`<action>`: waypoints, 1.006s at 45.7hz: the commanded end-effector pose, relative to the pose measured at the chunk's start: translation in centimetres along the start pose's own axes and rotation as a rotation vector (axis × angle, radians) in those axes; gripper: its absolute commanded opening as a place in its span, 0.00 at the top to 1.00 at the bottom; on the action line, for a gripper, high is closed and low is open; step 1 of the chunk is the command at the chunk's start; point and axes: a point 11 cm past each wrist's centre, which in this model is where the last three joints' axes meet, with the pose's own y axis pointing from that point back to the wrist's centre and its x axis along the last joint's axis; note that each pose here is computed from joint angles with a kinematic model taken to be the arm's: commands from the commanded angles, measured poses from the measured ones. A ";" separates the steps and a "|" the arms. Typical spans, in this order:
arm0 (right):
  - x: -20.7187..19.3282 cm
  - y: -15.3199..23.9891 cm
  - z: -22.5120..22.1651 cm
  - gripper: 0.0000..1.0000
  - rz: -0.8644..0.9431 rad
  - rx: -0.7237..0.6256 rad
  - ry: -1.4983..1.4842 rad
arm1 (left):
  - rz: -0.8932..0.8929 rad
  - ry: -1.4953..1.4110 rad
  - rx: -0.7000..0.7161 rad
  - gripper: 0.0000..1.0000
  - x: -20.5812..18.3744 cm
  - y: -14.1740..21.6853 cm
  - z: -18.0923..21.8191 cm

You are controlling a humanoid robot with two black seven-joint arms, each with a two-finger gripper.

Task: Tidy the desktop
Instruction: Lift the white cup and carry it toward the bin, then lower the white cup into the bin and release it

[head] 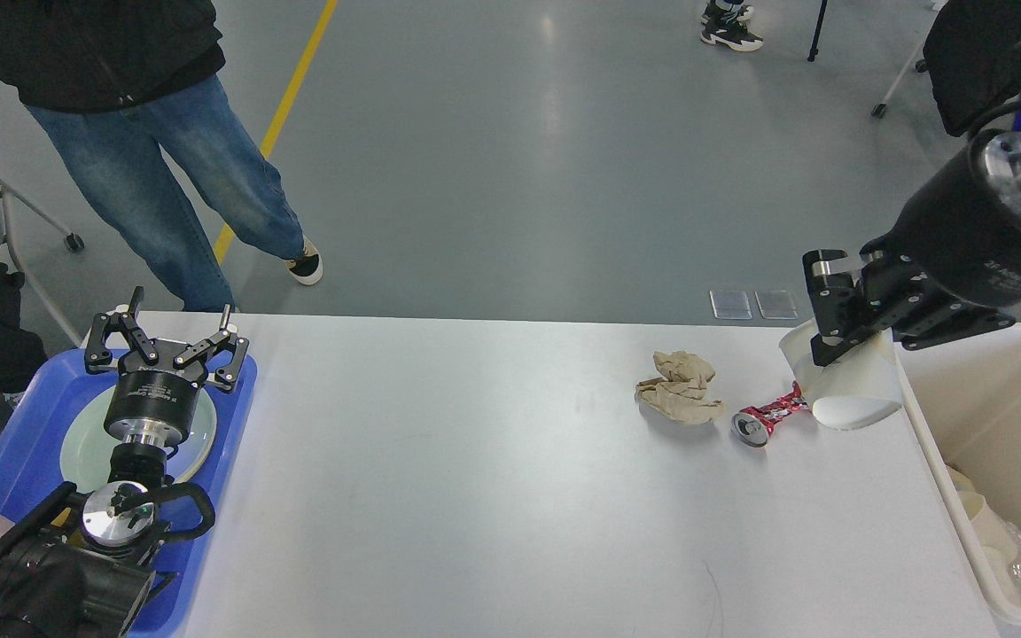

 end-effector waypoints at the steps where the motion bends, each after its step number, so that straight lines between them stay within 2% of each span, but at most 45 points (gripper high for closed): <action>1: 0.2 -0.3 0.8 1.00 0.006 -0.011 -0.024 | -0.001 0.000 0.001 0.04 0.0 0.0 0.0; 14: 3.0 -2.3 6.3 1.00 0.107 -0.103 -0.191 | -0.001 0.002 0.002 0.04 0.0 0.0 -0.1; 28: 6.2 -5.7 16.6 1.00 0.245 -0.197 -0.424 | -0.003 -0.001 0.003 0.04 0.0 0.0 0.0; 35: 7.7 -9.3 21.9 1.00 0.269 -0.269 -0.493 | -0.001 0.000 0.002 0.04 0.0 0.0 0.0; 46: 7.9 -16.2 26.9 1.00 0.332 -0.293 -0.573 | 0.000 0.000 0.001 0.04 0.0 0.0 0.0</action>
